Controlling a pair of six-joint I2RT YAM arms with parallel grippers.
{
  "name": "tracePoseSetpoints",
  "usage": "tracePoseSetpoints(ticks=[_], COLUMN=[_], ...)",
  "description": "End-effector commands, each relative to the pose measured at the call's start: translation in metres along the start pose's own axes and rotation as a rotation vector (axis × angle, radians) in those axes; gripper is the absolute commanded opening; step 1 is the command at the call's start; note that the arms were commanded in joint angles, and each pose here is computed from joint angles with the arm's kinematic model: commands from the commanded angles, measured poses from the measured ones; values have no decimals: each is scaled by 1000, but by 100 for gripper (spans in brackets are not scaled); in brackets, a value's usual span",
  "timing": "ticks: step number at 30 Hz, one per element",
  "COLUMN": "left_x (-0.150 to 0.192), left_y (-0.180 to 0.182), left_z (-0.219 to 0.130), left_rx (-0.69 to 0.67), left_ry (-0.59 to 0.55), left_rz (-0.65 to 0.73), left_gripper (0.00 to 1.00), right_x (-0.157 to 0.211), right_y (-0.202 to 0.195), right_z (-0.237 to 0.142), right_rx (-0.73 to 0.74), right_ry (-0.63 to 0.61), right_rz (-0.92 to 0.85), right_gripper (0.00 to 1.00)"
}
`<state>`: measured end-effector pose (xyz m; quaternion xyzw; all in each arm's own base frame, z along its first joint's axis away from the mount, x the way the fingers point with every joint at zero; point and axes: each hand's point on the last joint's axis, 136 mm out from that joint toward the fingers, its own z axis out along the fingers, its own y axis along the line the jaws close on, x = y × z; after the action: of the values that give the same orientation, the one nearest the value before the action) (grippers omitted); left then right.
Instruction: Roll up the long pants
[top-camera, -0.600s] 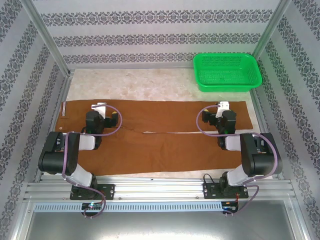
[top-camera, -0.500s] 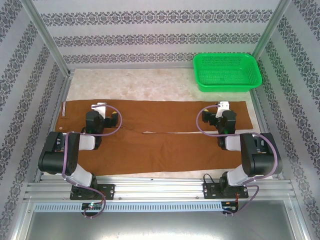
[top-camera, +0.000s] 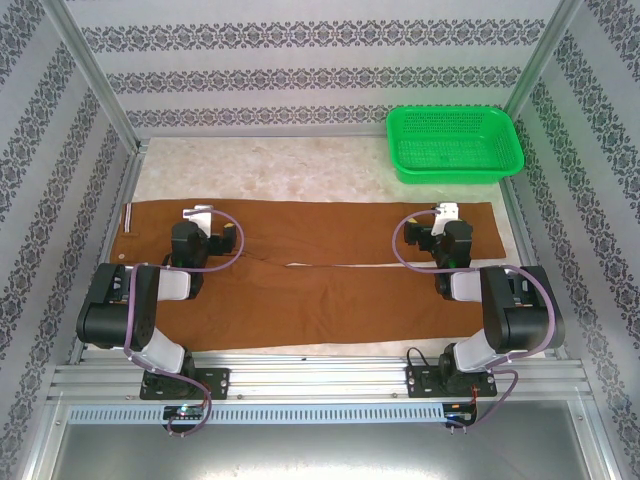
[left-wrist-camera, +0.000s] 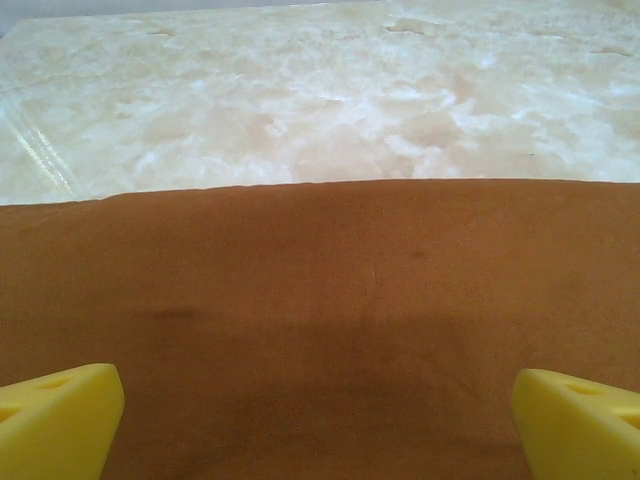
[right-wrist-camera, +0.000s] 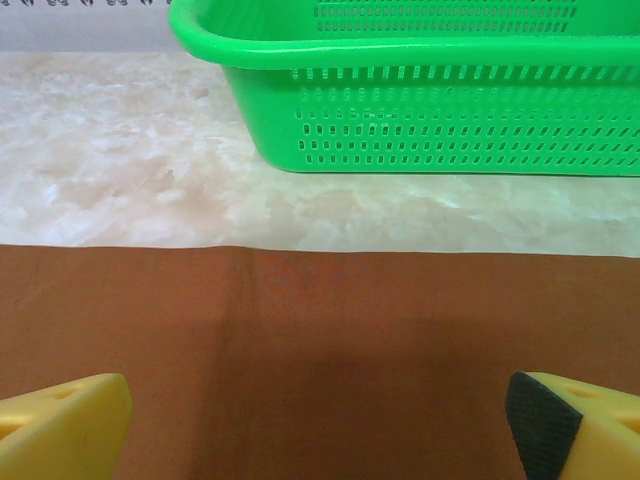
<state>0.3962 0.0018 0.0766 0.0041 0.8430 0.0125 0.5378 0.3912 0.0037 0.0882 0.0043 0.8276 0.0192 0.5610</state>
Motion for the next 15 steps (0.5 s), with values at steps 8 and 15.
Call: tracePoseSetpoints(ticks=[8, 15], left_x=[-9, -9], left_y=[2, 2], left_z=[1, 1], left_rx=[1, 3], left_ry=[-16, -16], left_rz=[-17, -17], left_gripper=[100, 100], right_x=[-17, -18], right_y=[1, 1], right_z=[0, 0], right_rx=[1, -1], right_ry=[-49, -48], right_rz=[1, 4], right_gripper=[98, 98])
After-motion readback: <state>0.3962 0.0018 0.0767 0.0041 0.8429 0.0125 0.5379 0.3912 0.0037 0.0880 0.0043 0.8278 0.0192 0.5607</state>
